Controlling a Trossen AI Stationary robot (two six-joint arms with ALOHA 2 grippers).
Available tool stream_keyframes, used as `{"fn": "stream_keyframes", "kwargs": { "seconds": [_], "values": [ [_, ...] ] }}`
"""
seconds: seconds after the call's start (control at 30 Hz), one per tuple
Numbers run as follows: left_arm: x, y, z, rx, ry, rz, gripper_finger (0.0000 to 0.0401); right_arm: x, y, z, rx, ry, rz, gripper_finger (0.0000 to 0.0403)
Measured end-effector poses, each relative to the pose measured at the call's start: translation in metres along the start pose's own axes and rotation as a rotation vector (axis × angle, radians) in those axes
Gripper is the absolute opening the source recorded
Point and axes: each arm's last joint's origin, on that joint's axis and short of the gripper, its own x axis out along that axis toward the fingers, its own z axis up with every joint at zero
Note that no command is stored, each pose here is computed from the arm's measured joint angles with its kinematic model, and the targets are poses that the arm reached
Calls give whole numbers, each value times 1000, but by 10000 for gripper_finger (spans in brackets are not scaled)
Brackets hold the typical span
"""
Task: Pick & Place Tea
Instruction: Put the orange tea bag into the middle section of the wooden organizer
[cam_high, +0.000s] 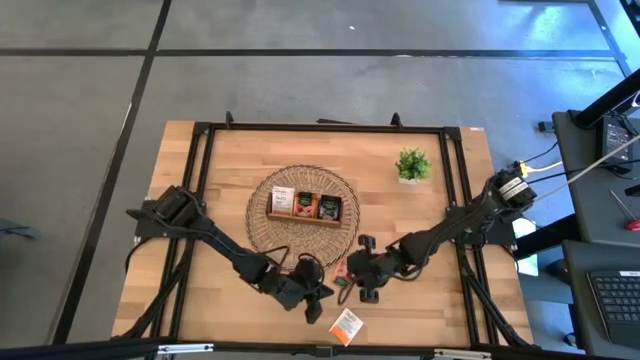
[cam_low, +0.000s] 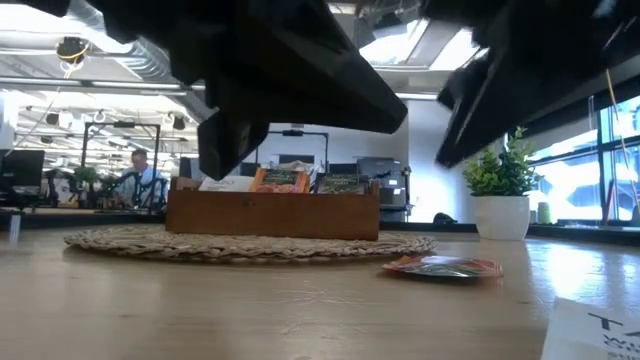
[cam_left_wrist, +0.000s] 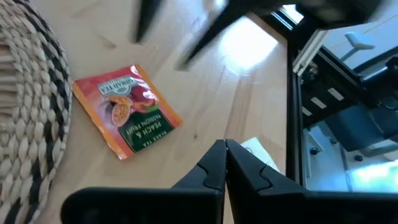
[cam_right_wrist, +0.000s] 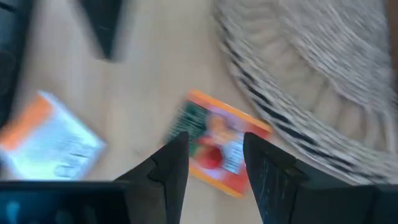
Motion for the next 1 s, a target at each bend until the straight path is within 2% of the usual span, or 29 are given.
{"fn": "stream_keyframes", "kwargs": {
  "seconds": [0.17, 0.43, 0.6, 0.8, 1.0],
  "values": [
    [1, 2, 3, -2, -5, 6, 13, 9, -10, -9, 17, 4, 22, 155],
    [1, 3, 3, 7, -30, 29, 100, 20, -21, -24, 32, -33, 38, 155],
    [1, 2, 3, 9, -28, 25, 120, 25, -31, -29, 48, -74, 36, 155],
    [-2, 2, -5, 316, 28, 27, 118, 28, -35, -30, 88, -88, 95, 155],
    [-3, 2, -8, 559, 49, 40, 119, 43, -36, -40, 156, -40, 79, 155]
  ]
}}
